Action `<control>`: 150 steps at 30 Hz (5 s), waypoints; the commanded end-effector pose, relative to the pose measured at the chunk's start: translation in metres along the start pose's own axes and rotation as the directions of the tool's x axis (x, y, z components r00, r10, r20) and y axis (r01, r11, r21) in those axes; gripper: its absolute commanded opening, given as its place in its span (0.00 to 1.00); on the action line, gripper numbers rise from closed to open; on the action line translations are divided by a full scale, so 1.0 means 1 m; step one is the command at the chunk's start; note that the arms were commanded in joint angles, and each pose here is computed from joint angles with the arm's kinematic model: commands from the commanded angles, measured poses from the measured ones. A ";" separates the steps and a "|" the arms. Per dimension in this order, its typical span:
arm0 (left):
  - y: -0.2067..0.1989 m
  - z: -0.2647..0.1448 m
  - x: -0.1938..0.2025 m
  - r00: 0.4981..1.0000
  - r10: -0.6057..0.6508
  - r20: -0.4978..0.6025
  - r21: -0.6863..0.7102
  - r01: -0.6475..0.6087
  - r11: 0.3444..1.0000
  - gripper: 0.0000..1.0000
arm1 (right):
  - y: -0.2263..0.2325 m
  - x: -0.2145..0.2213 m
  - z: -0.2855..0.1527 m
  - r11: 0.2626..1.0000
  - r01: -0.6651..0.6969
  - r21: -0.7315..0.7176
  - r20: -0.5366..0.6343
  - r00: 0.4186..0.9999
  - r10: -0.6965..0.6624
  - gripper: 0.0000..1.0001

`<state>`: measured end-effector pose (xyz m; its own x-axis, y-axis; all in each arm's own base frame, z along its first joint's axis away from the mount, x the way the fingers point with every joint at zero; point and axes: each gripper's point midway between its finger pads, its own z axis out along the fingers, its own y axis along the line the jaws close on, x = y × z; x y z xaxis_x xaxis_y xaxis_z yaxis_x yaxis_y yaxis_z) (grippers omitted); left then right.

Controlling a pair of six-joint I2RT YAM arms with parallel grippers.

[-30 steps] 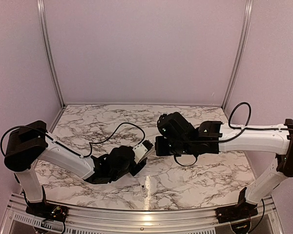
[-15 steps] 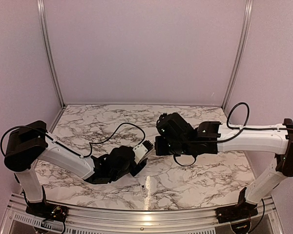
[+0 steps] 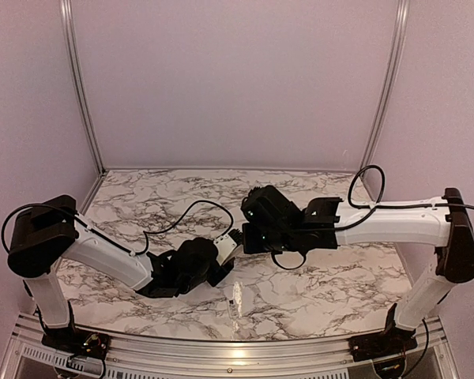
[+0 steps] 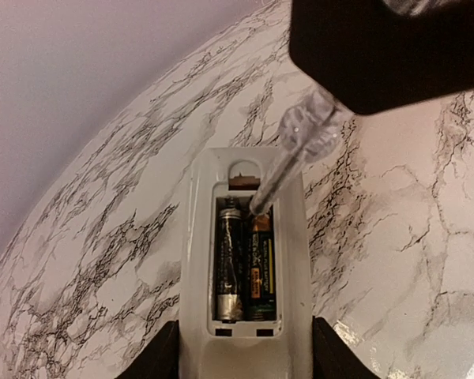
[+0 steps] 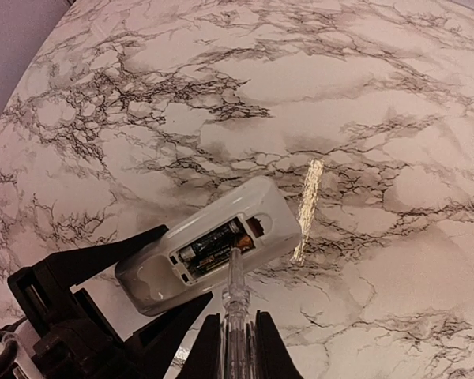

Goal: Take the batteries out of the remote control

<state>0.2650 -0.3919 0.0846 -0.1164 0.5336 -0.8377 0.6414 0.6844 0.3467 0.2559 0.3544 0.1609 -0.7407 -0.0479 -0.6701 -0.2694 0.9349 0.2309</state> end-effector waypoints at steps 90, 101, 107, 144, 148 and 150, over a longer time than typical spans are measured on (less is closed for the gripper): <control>-0.018 -0.035 -0.056 0.959 -0.232 0.165 0.355 0.162 0.921 0.00 | -0.022 0.052 -0.014 0.968 0.027 -0.248 -0.013 0.999 -0.031 0.00; -0.017 -0.035 -0.056 0.960 -0.225 0.167 0.351 0.156 0.923 0.00 | -0.023 0.054 -0.010 0.970 0.025 -0.243 -0.017 0.999 -0.030 0.00; -0.018 -0.036 -0.056 0.960 -0.226 0.168 0.356 0.154 0.921 0.00 | -0.019 0.057 -0.008 0.966 0.027 -0.257 -0.025 0.999 -0.035 0.00; -0.019 -0.034 -0.055 0.963 -0.217 0.161 0.351 0.150 0.924 0.00 | -0.048 0.048 -0.016 0.996 0.002 -0.092 -0.001 1.000 -0.002 0.00; -0.020 -0.034 -0.055 0.963 -0.217 0.160 0.355 0.149 0.923 0.00 | -0.046 0.049 -0.013 0.995 0.004 -0.098 -0.005 1.000 -0.005 0.00; -0.020 -0.034 -0.054 0.963 -0.218 0.159 0.358 0.149 0.922 0.00 | -0.040 0.049 -0.013 0.992 0.008 -0.129 -0.007 1.000 -0.009 0.00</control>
<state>0.2317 -0.4041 0.0924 -0.1994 0.3960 -0.8963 0.8362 0.5457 0.0551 0.2191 0.3285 0.1530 -0.7236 -0.0050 -0.6902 -0.3971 0.8209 0.4103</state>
